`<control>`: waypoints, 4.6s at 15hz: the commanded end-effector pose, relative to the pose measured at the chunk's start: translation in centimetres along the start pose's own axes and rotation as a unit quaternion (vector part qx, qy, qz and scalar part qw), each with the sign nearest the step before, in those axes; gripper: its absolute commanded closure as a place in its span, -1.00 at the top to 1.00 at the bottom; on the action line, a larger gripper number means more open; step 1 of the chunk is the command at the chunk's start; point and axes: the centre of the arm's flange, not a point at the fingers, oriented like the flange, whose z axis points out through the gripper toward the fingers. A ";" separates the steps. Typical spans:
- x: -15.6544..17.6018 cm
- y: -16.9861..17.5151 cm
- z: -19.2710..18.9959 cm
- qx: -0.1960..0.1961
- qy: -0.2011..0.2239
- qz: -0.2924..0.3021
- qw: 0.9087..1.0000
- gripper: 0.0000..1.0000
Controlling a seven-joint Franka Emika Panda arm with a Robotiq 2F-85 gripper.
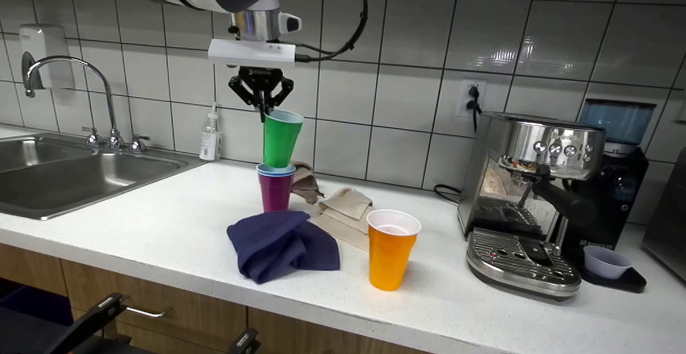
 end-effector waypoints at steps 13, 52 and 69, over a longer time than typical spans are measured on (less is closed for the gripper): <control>-0.1 -1.1 2.7 -0.019 0.007 -0.023 1.000 -0.98; -1.6 -3.6 8.4 -0.052 -0.024 -0.065 0.996 -0.71; -0.3 -0.9 6.3 -0.044 -0.042 -0.008 0.998 1.00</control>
